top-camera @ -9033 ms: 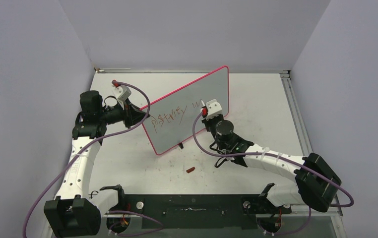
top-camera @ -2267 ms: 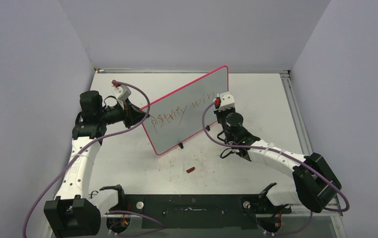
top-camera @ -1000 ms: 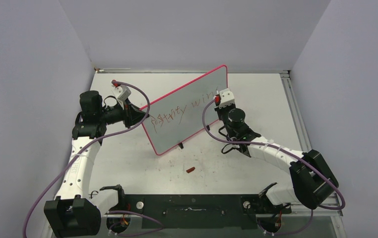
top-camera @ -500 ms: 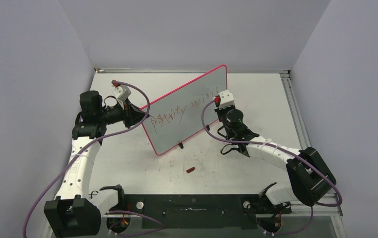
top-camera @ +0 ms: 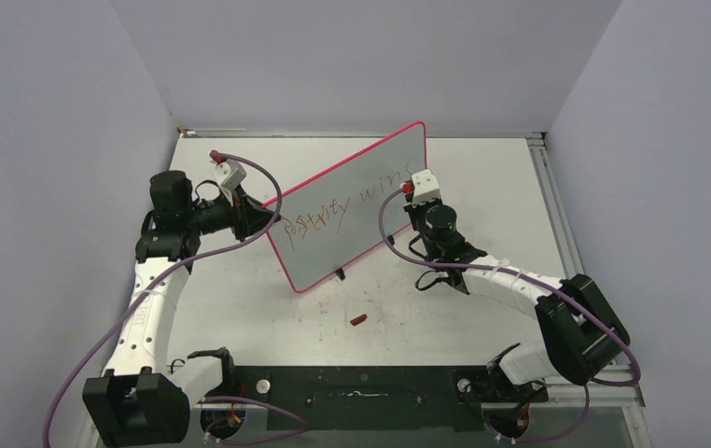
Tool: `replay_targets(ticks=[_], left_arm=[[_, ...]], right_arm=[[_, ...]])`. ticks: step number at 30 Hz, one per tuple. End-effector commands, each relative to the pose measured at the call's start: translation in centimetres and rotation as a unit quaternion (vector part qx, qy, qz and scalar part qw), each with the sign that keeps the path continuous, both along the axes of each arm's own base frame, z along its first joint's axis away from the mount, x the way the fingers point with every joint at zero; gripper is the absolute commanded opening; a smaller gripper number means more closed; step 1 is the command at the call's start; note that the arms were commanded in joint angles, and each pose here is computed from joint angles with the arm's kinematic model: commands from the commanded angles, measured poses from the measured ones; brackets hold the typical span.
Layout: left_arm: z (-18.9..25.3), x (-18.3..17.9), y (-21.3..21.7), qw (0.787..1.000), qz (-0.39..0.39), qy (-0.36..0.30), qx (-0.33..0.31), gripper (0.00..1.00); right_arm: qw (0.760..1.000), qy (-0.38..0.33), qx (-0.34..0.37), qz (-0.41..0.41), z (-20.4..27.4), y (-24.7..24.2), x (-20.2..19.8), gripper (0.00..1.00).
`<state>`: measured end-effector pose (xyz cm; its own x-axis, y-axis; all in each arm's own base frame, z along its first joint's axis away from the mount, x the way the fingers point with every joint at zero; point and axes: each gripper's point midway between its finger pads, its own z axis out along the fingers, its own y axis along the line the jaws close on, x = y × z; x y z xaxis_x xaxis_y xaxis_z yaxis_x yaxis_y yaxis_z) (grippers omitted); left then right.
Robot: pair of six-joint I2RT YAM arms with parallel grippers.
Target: Write a sentence on the whiteboard
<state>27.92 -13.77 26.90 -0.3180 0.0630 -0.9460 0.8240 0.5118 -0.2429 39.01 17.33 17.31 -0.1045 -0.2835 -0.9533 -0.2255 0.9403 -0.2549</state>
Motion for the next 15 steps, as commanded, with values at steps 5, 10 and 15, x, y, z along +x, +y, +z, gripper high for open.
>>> replay_targets(ticks=[5,10,15], left_arm=[[0.1,-0.2,0.1,1.0,-0.01,-0.015,0.012,0.0],[0.1,-0.3,0.0,1.0,-0.011,-0.015,0.011,0.0],[0.0,-0.3,0.0,1.0,-0.011,-0.013,0.011,0.0]], right_arm=[[0.997,-0.007,0.025,0.073,1.6,3.2,-1.1,0.05],[0.998,-0.007,0.019,0.057,1.5,2.8,-1.0,0.05],[0.999,-0.016,0.022,0.037,2.2,2.0,-0.9,0.05]])
